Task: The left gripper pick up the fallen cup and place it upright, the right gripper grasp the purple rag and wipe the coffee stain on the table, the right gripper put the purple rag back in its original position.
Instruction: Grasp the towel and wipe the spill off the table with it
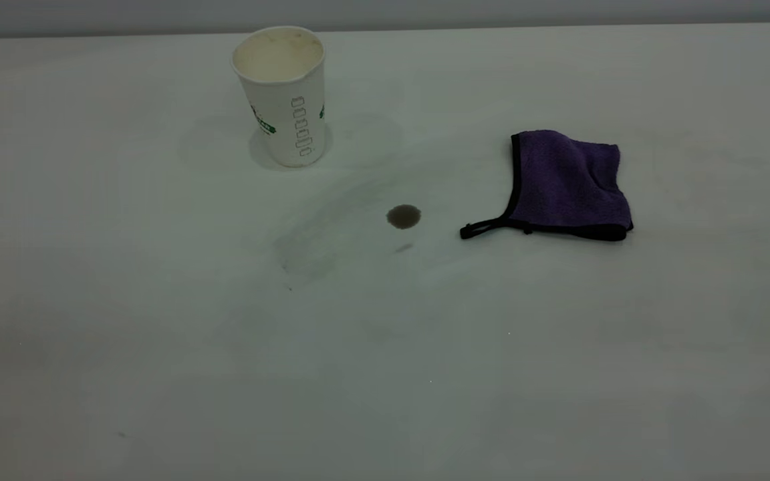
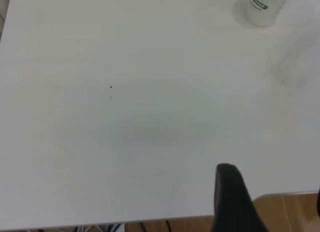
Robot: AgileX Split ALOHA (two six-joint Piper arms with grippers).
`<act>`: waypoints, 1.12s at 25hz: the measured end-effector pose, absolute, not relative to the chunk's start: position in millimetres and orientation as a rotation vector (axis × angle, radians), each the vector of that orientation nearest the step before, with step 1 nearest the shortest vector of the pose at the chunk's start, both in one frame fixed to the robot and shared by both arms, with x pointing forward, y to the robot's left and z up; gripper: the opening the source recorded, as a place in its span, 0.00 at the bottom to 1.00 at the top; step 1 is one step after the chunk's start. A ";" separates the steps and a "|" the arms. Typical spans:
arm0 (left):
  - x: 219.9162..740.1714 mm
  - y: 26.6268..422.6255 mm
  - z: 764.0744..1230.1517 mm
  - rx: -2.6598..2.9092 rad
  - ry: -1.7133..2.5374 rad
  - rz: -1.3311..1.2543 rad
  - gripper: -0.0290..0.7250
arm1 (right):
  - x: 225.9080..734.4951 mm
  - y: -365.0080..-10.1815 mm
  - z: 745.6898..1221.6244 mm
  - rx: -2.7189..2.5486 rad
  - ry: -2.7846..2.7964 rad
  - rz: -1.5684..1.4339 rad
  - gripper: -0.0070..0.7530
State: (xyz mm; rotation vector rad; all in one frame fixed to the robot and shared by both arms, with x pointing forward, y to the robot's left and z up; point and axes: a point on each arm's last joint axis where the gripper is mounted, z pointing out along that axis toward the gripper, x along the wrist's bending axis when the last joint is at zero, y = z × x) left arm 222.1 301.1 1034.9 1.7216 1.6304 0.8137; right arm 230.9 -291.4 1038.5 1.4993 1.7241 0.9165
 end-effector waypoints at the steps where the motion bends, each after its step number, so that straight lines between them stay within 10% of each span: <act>1: 222.1 301.1 1034.9 1.722 1.630 0.814 0.66 | 231.0 -291.6 1040.0 1.492 1.715 0.921 0.32; 9: 222.1 301.1 1034.9 1.722 1.630 0.814 0.66 | 291.1 -294.1 1086.1 1.541 1.703 0.887 0.42; 17: 222.1 301.1 1034.9 1.722 1.630 0.814 0.66 | 433.0 -294.1 1082.5 1.678 1.929 0.674 0.92; 28: 222.1 301.1 1034.9 1.722 1.630 0.814 0.66 | 580.9 -275.5 954.2 1.734 2.319 0.503 0.97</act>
